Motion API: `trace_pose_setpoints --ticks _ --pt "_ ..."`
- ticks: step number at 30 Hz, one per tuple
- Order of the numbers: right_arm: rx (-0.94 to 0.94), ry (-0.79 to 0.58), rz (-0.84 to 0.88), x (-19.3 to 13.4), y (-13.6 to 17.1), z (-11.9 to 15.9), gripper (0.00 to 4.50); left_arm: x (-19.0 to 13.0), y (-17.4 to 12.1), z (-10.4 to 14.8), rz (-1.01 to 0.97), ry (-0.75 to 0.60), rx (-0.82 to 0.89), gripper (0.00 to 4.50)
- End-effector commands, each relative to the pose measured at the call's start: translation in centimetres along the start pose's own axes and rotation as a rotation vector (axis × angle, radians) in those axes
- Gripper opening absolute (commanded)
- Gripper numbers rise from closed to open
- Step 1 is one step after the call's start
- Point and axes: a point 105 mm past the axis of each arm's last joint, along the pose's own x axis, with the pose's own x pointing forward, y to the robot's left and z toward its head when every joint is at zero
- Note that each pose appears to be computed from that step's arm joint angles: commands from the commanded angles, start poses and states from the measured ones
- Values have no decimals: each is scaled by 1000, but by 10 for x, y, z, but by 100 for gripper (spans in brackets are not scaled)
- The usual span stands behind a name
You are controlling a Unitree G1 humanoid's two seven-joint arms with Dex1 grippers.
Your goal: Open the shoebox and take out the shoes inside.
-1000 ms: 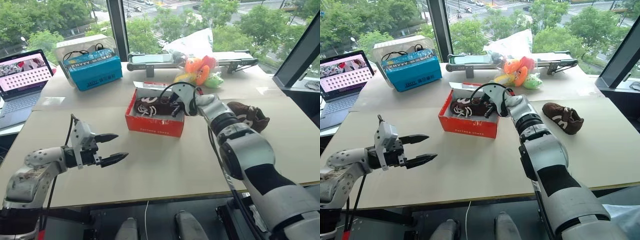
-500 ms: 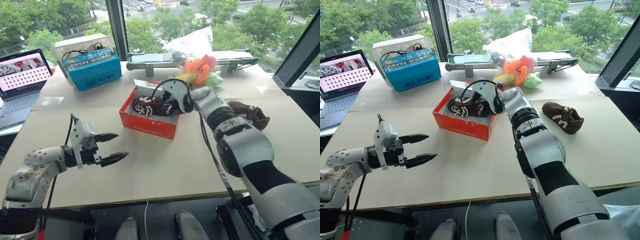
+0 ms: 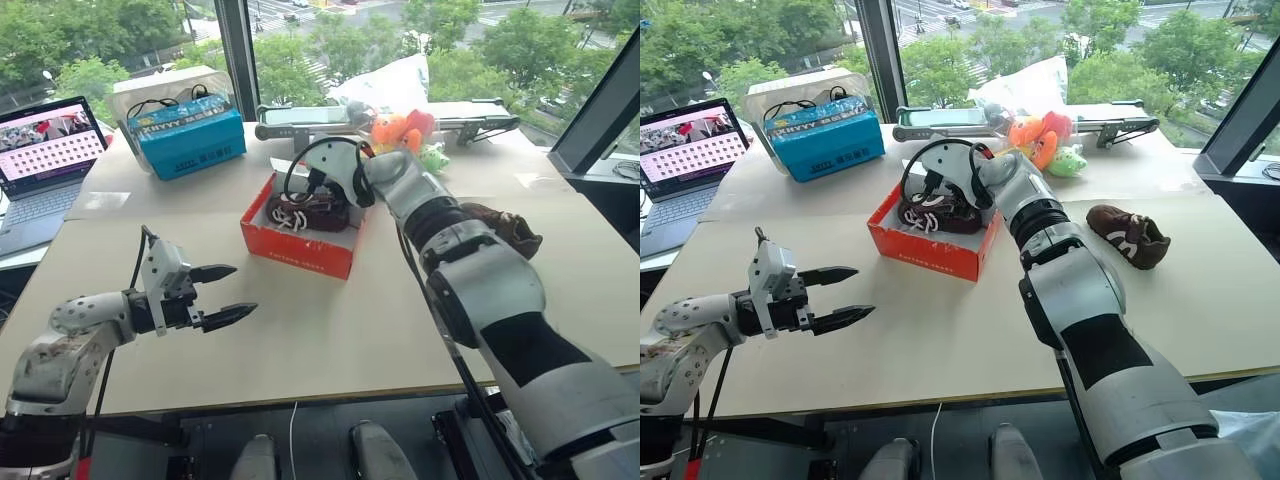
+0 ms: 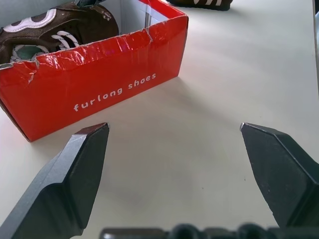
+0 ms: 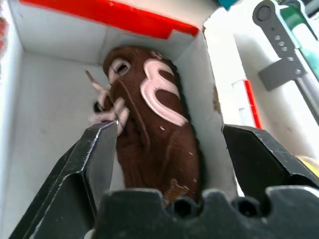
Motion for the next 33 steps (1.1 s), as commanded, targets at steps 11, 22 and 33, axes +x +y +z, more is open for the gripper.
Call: trace_pose_setpoints --ticks 11,22,33 --pt "-51 167 -76 11 22 -62 398 -24 -12 10 55 8 17 450" --pt "-8 172 -82 15 29 -67 276 -24 -12 11 58 11 16 450" --pt "14 175 -76 15 32 -71 98 -20 -11 11 45 6 16 450"
